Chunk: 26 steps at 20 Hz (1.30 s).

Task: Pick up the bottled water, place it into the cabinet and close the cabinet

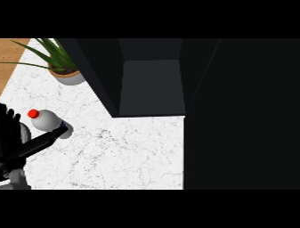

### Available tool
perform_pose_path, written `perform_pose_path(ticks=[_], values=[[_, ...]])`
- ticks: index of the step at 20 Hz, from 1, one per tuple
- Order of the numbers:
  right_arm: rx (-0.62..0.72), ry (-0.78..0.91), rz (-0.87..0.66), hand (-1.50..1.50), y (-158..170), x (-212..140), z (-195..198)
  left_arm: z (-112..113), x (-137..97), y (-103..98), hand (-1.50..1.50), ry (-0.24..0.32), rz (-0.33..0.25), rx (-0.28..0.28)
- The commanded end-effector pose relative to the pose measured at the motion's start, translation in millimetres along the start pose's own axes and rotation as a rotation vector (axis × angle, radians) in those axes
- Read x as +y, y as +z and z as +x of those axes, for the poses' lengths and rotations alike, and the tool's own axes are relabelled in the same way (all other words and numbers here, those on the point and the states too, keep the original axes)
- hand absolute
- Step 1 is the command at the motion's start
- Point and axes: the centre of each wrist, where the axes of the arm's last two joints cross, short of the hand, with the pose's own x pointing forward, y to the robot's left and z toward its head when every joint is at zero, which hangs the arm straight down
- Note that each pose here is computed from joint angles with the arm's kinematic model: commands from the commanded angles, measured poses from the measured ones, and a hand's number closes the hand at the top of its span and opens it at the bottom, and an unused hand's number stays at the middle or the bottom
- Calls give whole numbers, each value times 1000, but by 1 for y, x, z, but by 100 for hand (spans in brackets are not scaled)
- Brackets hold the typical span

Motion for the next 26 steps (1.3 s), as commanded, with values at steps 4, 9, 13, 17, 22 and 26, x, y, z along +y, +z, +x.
perform_pose_path(ticks=[4,9,13,17,22,26], values=[[-94,-91,73,-150,6,19,41,-48,3,-7,-150,2,-2,44],[-87,-119,57,-150,9,20,42,-78,12,-1,-150,-15,20,83],[-91,-86,71,-150,14,17,43,-95,10,-6,-150,22,68,62],[-102,-97,54,-150,21,14,38,-98,6,-17,-150,136,46,52],[-76,-83,66,-150,23,11,43,-116,8,-10,-150,204,-58,22],[-81,-67,60,-150,31,10,41,-116,-12,-19,-150,238,-74,14]])
